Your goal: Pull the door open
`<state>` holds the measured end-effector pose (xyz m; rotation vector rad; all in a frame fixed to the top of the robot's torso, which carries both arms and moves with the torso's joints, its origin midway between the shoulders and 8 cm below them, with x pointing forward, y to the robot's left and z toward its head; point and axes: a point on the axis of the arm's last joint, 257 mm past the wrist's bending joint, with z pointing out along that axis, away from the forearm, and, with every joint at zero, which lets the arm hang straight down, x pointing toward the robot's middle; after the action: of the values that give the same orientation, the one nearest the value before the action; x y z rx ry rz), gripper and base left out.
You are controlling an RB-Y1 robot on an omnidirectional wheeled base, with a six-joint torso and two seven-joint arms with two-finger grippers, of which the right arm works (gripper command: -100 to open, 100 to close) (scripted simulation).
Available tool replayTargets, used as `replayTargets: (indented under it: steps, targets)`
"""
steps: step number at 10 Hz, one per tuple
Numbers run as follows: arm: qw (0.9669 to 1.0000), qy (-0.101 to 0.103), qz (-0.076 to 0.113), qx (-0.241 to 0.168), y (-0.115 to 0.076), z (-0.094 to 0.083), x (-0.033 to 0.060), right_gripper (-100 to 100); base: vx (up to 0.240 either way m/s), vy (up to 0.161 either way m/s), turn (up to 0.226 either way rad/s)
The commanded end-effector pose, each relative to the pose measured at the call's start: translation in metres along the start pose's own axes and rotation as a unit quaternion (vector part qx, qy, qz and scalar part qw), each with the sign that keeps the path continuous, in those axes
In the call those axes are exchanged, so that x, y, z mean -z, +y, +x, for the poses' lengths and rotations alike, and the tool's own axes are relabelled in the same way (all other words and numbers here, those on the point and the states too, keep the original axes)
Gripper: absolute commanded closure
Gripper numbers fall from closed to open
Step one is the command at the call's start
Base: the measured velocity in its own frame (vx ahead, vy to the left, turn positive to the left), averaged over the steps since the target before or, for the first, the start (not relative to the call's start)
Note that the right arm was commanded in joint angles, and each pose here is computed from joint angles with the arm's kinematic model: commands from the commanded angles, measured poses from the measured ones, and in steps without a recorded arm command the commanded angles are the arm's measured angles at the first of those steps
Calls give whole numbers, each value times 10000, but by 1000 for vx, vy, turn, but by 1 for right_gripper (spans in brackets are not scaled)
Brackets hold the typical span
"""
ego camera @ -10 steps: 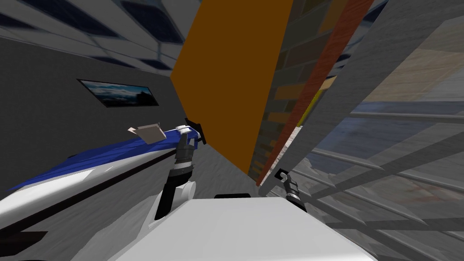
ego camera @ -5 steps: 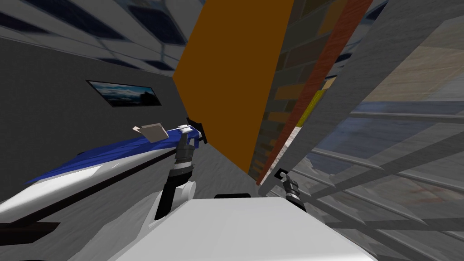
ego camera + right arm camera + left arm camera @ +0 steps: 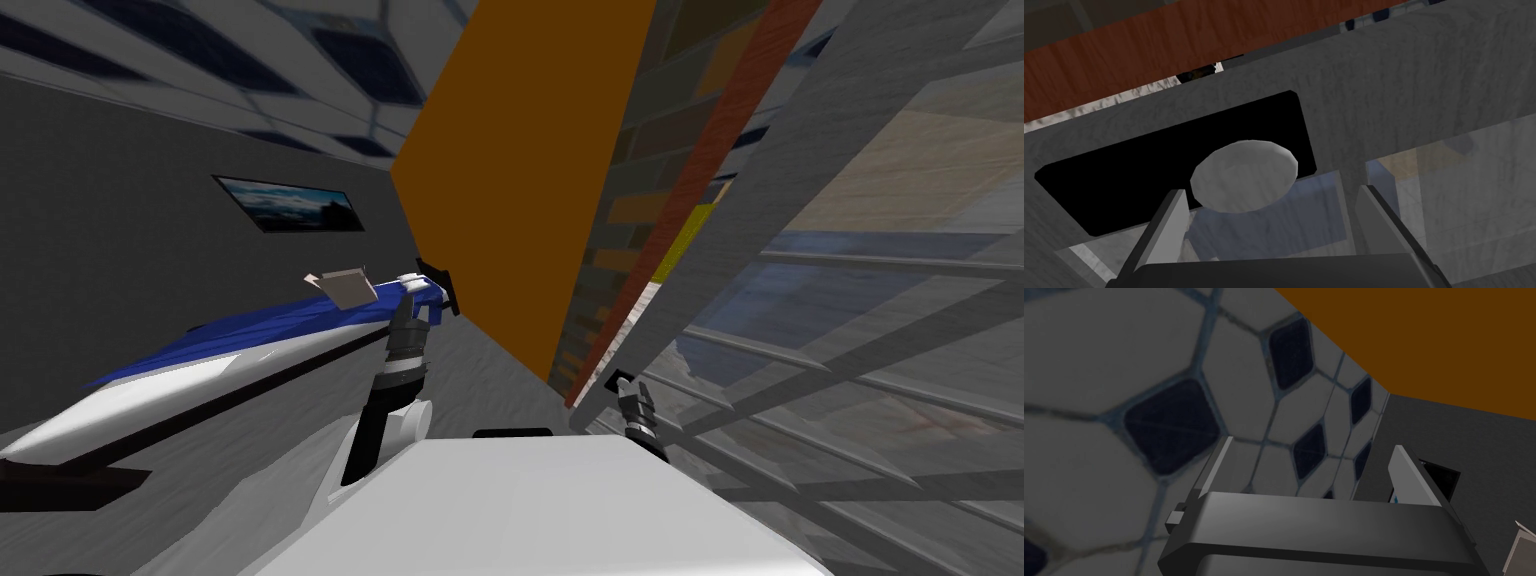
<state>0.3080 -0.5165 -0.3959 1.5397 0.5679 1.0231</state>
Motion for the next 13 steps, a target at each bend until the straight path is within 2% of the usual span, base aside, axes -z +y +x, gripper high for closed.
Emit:
replayTargets:
  steps: [1,2,3,4,5,7,8,9,10,12,13]
  targets:
    - [9995,-11,-12,-330,-10,41,4,-100,-42,5,15]
    - [9984,-22,-25,-557,-20,78,4,-100,-58,-4,31]
    - [9981,-21,-26,-616,-20,78,4,-100,-52,-10,12]
    - [9960,-33,-39,-895,-31,117,4,-100,-52,-12,22]
    - [9959,-32,-39,-907,-31,117,4,-100,-38,-9,10]
    - [9896,-57,-66,-1436,-55,201,6,-100,-59,-3,35]
    - [9884,-57,-67,-1513,-55,201,6,-100,-64,0,10]
    - [9837,-70,-80,-1793,-68,244,8,-100,-54,5,16]
    - [9832,-70,-80,-1822,-68,244,8,-100,-35,0,13]
    - [9718,-98,-104,-2355,-97,333,13,-100,-56,-3,32]
    - [9696,-97,-105,-2441,-97,333,13,-100,-56,-2,15]
